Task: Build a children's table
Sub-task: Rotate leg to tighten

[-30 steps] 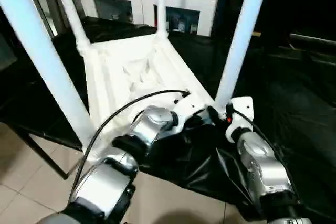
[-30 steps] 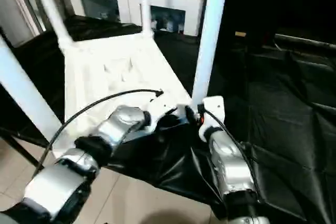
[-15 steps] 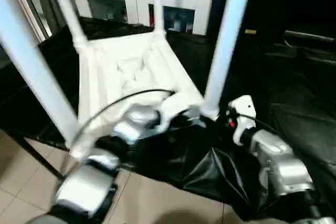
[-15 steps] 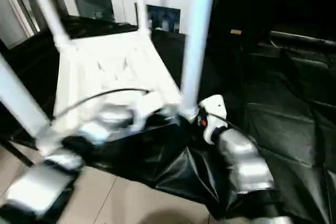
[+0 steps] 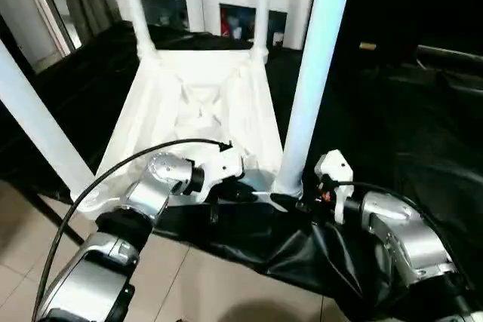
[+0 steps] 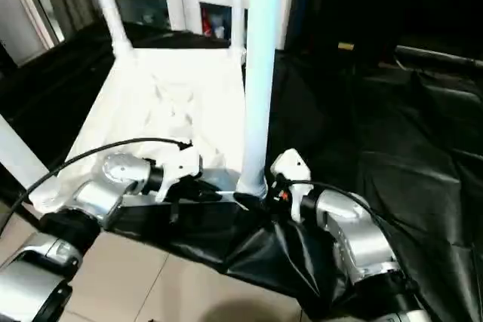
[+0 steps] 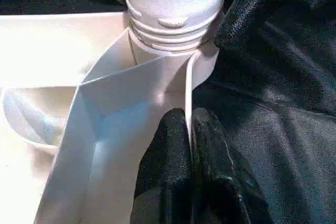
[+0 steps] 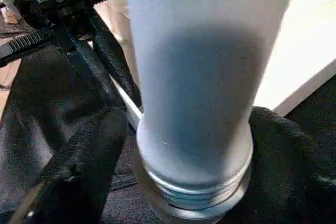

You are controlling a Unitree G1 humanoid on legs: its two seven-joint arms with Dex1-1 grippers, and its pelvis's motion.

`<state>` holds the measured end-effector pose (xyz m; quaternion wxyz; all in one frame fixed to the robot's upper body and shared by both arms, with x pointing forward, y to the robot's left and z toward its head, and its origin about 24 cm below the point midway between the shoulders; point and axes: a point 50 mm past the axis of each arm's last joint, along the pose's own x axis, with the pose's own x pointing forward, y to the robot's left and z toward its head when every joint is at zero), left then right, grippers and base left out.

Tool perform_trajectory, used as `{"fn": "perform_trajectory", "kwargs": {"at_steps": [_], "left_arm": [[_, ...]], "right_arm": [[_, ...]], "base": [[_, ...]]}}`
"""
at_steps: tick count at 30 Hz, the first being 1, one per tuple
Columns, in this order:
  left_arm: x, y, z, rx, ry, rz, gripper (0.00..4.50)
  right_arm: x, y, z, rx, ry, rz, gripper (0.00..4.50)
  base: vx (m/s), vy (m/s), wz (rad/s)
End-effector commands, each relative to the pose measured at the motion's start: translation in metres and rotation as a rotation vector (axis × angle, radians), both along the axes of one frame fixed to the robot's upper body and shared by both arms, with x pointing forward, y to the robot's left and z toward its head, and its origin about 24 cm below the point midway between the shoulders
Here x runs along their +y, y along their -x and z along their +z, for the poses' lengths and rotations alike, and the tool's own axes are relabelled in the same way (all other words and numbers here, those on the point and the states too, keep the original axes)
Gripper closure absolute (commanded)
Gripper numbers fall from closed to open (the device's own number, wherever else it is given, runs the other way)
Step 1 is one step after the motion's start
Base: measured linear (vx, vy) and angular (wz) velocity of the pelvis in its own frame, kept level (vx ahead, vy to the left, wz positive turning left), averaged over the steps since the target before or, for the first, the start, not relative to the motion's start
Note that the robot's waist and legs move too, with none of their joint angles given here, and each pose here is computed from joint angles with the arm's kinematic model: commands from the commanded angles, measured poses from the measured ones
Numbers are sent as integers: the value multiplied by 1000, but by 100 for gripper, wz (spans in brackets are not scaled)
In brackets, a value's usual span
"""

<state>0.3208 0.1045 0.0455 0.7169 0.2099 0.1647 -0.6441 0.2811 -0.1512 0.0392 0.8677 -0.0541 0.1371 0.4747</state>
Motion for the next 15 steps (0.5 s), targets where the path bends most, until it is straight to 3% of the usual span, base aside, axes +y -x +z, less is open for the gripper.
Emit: {"fn": "perform_trajectory", "kwargs": {"at_steps": [1,7,15], "left_arm": [[-4,6,-5,38,49,1,450],[-2,8,-6,51,40,1,450],[-7,3,-9,49,29,72,450]], "right_arm": [[4,0,1,1,-17,40,108],[4,1,0,-6,-31,53,166],[5,1,-6,-26,-48,-37,176]], "base": [[0,0,0],[0,0,0],[0,0,0]]}}
